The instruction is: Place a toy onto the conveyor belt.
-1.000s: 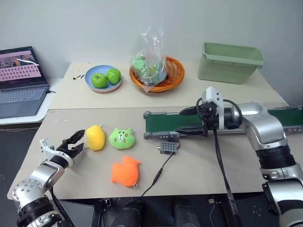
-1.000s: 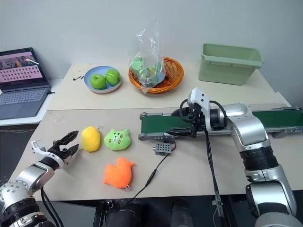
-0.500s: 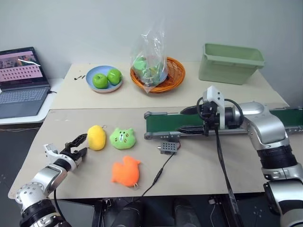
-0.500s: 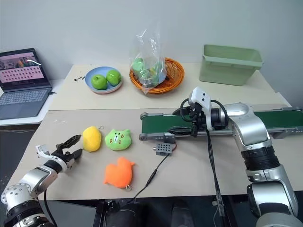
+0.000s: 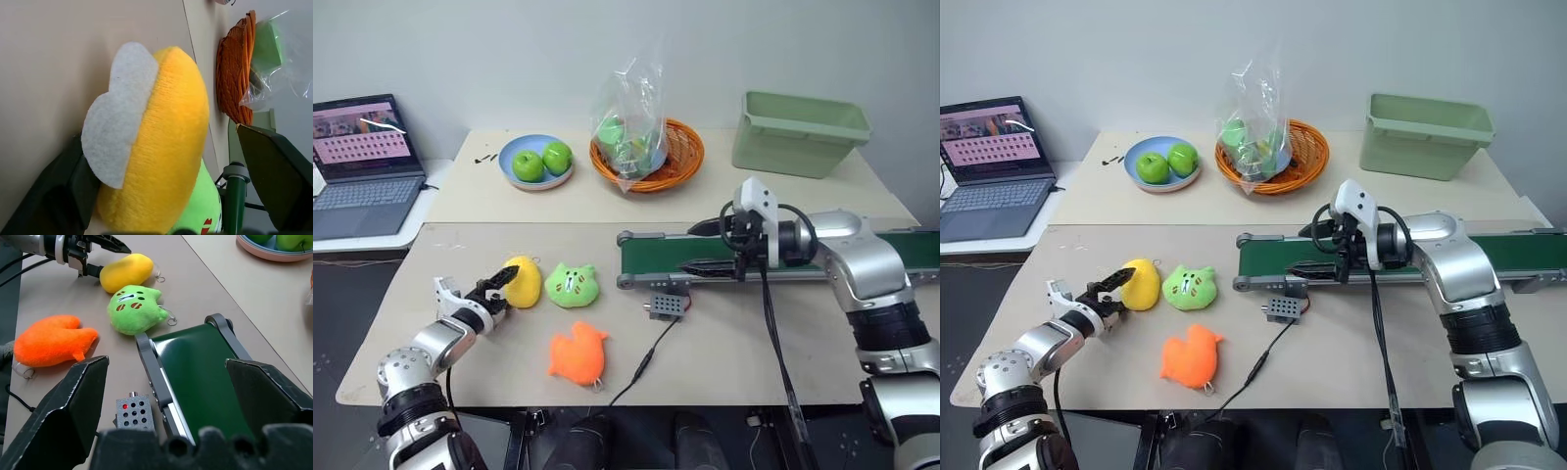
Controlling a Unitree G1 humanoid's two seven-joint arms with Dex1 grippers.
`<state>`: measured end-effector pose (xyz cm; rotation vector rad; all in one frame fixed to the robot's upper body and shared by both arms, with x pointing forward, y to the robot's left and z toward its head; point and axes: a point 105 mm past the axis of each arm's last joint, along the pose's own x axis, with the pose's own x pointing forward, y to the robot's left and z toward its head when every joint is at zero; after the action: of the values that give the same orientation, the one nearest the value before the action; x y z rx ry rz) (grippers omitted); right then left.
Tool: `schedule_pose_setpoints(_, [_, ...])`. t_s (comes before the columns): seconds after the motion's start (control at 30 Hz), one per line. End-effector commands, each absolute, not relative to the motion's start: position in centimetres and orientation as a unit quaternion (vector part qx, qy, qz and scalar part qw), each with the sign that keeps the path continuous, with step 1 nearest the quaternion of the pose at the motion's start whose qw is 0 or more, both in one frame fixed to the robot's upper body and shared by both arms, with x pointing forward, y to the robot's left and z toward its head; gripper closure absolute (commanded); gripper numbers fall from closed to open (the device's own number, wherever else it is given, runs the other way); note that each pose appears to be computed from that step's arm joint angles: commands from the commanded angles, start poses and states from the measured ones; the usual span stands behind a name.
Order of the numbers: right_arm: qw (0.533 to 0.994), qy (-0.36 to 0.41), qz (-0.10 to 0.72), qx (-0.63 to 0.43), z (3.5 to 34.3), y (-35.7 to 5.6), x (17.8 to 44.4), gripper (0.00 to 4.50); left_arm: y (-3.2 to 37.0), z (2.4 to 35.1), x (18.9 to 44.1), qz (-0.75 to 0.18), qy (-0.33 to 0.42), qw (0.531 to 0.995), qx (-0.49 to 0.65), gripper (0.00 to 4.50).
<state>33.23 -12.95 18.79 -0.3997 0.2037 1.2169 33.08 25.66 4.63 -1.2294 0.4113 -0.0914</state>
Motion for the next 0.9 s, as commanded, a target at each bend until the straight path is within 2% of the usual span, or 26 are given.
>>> schedule_pose_setpoints(0.03, [0.802, 0.064, 0.558, -0.203, 20.3, -13.3, 33.1, 0.00, 25.0, 4.3, 33.1, -0.051, 0.198, 0.789, -0.580, 1.93])
schedule_pose_setpoints(0.2, [0.803, 0.064, 0.556, -0.205, 20.2, -13.2, 33.3, 0.00, 25.3, 5.5, 33.3, -0.066, 0.177, 0.794, -0.577, 3.78])
schedule_pose_setpoints(0.23, [0.803, 0.064, 0.556, -0.205, 20.2, -13.2, 33.3, 0.00, 25.6, 6.2, 33.3, -0.071, 0.163, 0.800, -0.573, 3.97])
schedule_pose_setpoints(0.33, [0.801, 0.063, 0.558, -0.205, 20.2, -13.1, 33.4, 0.00, 26.7, 8.5, 33.5, -0.085, 0.112, 0.819, -0.556, 3.97])
schedule_pose_setpoints(0.47, [0.799, 0.063, 0.562, -0.205, 20.1, -12.9, 33.6, 0.00, 28.3, 12.0, 34.7, -0.058, 0.034, 0.884, -0.463, 3.97])
schedule_pose_setpoints(0.5, [0.798, 0.062, 0.564, -0.205, 20.1, -12.8, 33.6, 0.00, 28.4, 13.2, 35.1, -0.052, 0.012, 0.905, -0.423, 3.97])
schedule_pose_setpoints(0.57, [0.797, 0.061, 0.565, -0.205, 20.1, -12.7, 33.7, 0.00, 27.3, 16.1, 35.5, -0.054, -0.033, 0.964, -0.257, 3.97])
schedule_pose_setpoints(0.63, [0.796, 0.061, 0.566, -0.206, 20.1, -12.7, 33.7, 0.00, 25.9, 17.6, 35.3, -0.067, -0.060, 0.990, -0.108, 3.97])
schedule_pose_setpoints(0.73, [0.795, 0.063, 0.568, -0.204, 20.1, -12.7, 33.6, 0.00, 24.1, 17.7, 34.6, -0.095, -0.078, 0.988, 0.097, 3.97])
schedule_pose_setpoints(0.8, [0.795, 0.064, 0.569, -0.202, 20.1, -12.8, 33.5, 0.00, 23.7, 16.7, 34.1, -0.103, -0.080, 0.965, 0.227, 3.97])
schedule_pose_setpoints(0.9, [0.794, 0.066, 0.570, -0.200, 20.0, -12.9, 33.4, 0.00, 24.4, 14.9, 33.6, -0.103, -0.075, 0.928, 0.350, 3.97])
